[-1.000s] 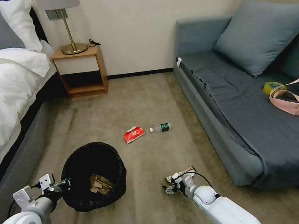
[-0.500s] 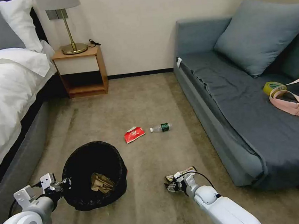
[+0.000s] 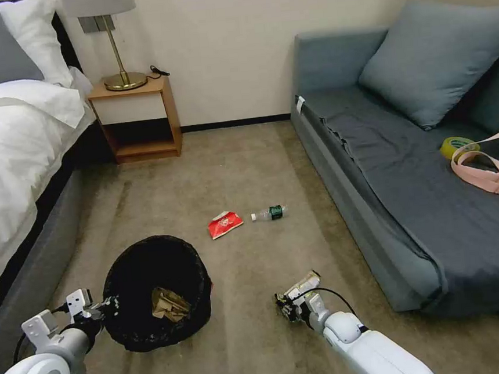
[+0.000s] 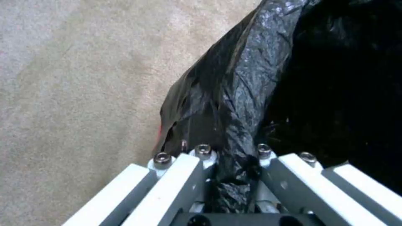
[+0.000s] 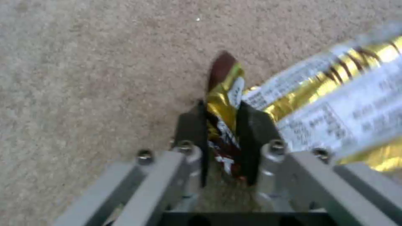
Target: Pick up the trash bin, then pick up the garbage on the floor and place it into the trash bin.
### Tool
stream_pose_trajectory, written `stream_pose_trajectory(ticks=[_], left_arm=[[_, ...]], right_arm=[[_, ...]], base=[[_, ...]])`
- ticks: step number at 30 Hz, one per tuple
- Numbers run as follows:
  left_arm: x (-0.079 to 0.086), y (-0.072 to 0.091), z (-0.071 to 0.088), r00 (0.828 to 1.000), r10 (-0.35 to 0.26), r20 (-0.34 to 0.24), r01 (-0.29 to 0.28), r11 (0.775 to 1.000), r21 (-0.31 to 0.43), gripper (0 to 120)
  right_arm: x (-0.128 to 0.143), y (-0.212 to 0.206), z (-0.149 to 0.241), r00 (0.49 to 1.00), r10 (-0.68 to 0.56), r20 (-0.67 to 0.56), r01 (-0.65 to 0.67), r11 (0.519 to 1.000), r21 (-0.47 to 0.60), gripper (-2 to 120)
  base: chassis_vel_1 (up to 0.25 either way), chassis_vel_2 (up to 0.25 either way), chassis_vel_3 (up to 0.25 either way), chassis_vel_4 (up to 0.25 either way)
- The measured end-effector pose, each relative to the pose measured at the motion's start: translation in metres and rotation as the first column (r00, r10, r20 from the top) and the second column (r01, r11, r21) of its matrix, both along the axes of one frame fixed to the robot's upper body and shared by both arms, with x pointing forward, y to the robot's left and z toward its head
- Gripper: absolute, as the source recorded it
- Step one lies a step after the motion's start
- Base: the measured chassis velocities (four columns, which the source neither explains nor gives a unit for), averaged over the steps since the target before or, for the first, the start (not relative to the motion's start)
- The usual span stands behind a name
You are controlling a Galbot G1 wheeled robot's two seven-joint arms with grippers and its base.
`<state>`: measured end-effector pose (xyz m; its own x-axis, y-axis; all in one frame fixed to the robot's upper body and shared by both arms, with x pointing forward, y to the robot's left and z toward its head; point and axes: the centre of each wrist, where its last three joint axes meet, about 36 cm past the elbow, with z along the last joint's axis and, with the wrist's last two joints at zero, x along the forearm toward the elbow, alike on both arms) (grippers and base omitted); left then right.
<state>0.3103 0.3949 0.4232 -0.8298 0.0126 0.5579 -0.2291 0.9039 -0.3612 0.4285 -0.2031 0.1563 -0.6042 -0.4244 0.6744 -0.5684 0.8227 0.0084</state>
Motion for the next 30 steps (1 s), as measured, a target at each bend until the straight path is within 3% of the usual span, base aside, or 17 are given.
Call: stream_pose_trajectory(ticks=[1, 4, 11, 16, 20, 21, 25, 26, 28, 30], left_arm=[[0.0, 0.0, 0.0, 1.0, 0.0, 0.0, 0.0, 1.0, 0.0, 2], [0.0, 0.0, 0.0, 1.0, -0.003, 0.004, 0.003, 1.0, -0.001, 2], [-0.001, 0.001, -0.002, 1.0, -0.006, 0.006, 0.006, 1.0, 0.0, 2], [0.0, 0.001, -0.004, 1.0, -0.01, 0.004, 0.01, 1.0, 0.002, 2], [0.001, 0.0, -0.005, 1.0, -0.017, 0.002, 0.017, 1.0, 0.003, 2], [0.001, 0.0, -0.005, 1.0, -0.017, 0.002, 0.017, 1.0, 0.003, 2], [0.002, -0.004, -0.01, 1.0, -0.031, -0.004, 0.031, 1.0, 0.008, 2], [0.002, -0.004, -0.01, 1.0, -0.031, -0.004, 0.031, 1.0, 0.008, 2], [0.003, -0.006, -0.012, 0.999, -0.036, -0.007, 0.036, 0.999, 0.01, 2], [0.004, -0.011, -0.014, 0.999, -0.047, -0.009, 0.047, 0.999, 0.007, 2]], right_arm=[[0.0, 0.0, 0.0, 1.0, 0.0, 0.0, 0.0, 1.0, 0.0, 16], [0.0, -0.002, 0.002, 1.0, -0.012, 0.005, 0.012, 1.0, 0.001, 1], [0.002, -0.002, 0.017, 0.999, -0.038, 0.036, 0.037, 0.999, 0.035, 0], [0.015, -0.007, 0.068, 0.991, -0.076, 0.113, 0.063, 0.991, 0.12, 0], [0.028, -0.022, 0.14, 0.972, -0.095, 0.216, 0.054, 0.981, 0.187, 0], [0.028, -0.022, 0.14, 0.972, -0.095, 0.216, 0.054, 0.981, 0.187, 0], [0.023, -0.007, 0.243, 0.937, -0.037, 0.346, -0.086, 0.939, 0.334, 0], [0.023, -0.007, 0.243, 0.937, -0.037, 0.346, -0.086, 0.939, 0.334, 0], [0.013, 0.002, 0.275, 0.931, -0.007, 0.366, -0.152, 0.903, 0.402, 0], [-0.008, 0.02, 0.314, 0.927, 0.067, 0.369, -0.26, 0.824, 0.503, 0]], base=[[0.0, 0.0, 0.0, 0.0], [0.0, 0.0, 0.0, 0.0], [0.0, 0.0, 0.0, 0.0], [0.0, 0.0, 0.0, 0.0], [0.0, 0.0, 0.0, 0.0], [0.0, 0.0, 0.0, 0.0], [0.0, 0.0, 0.0, 0.0], [0.0, 0.0, 0.0, 0.0], [0.0, 0.0, 0.0, 0.0], [0.0, 0.0, 0.0, 0.0]])
